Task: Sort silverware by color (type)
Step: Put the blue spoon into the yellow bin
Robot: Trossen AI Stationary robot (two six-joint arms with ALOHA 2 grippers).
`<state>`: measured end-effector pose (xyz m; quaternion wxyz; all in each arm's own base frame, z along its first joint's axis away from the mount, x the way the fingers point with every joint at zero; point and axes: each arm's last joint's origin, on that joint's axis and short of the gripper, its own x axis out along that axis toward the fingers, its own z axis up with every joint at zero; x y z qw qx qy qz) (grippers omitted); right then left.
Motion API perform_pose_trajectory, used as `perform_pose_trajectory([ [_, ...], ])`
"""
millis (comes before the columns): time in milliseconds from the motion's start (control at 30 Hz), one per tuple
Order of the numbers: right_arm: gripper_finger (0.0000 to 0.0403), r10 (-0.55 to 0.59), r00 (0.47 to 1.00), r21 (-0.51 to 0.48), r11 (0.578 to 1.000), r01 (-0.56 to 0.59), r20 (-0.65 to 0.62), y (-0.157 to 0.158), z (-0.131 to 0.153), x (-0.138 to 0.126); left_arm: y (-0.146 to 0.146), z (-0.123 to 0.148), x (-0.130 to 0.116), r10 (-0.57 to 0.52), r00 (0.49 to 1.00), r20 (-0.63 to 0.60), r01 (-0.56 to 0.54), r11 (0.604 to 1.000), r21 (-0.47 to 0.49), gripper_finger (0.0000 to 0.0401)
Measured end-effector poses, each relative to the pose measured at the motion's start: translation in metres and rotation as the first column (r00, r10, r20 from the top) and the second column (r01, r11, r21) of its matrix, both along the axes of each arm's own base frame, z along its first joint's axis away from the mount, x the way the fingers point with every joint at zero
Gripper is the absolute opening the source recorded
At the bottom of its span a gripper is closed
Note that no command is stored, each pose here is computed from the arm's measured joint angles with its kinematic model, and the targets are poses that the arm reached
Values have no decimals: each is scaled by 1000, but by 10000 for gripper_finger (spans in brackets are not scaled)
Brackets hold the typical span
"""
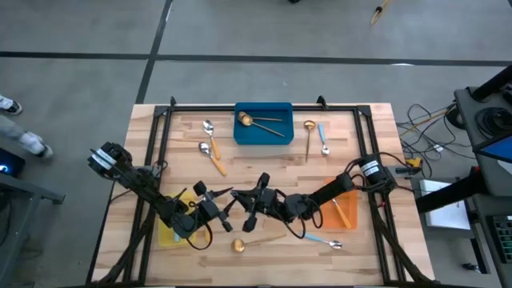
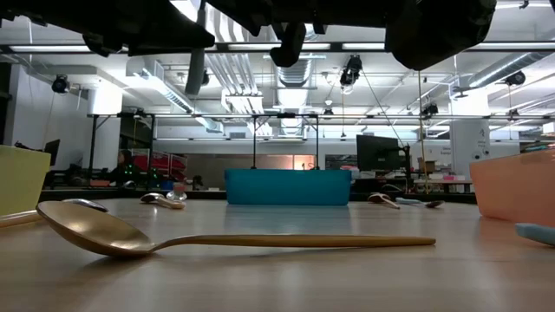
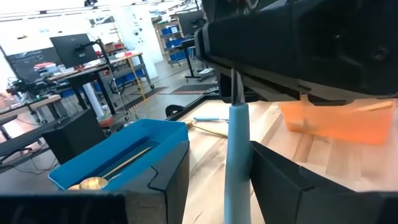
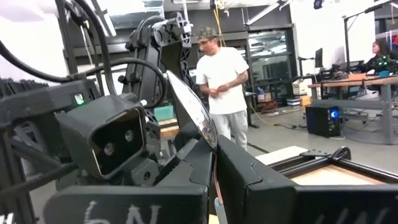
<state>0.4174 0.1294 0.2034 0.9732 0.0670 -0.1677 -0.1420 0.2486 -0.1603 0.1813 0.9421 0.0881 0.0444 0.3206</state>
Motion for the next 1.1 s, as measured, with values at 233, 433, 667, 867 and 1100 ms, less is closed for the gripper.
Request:
perform_pose_trajectory([
  [233, 9, -30, 999, -26, 999, 30, 11, -3, 5, 6, 3, 9, 9, 29, 1000, 2, -29, 1000, 10, 142],
  [433, 9, -89, 996, -6, 996, 89, -6, -2, -5, 12, 5, 10, 9, 125, 992, -1, -125, 992, 26, 119],
  [667, 9, -118, 993, 17, 993, 118, 5, 2, -11, 24, 4, 10, 7, 132, 991, 1, -132, 991, 24, 42],
  [867, 9, -118, 993, 2, 993, 118, 1, 3, -12, 27, 0, 8, 4, 123, 992, -8, -122, 992, 34, 13],
  [1100, 9, -123, 992, -25, 992, 123, -16, 5, -13, 26, -2, 8, 3, 121, 993, -12, -121, 992, 38, 10],
])
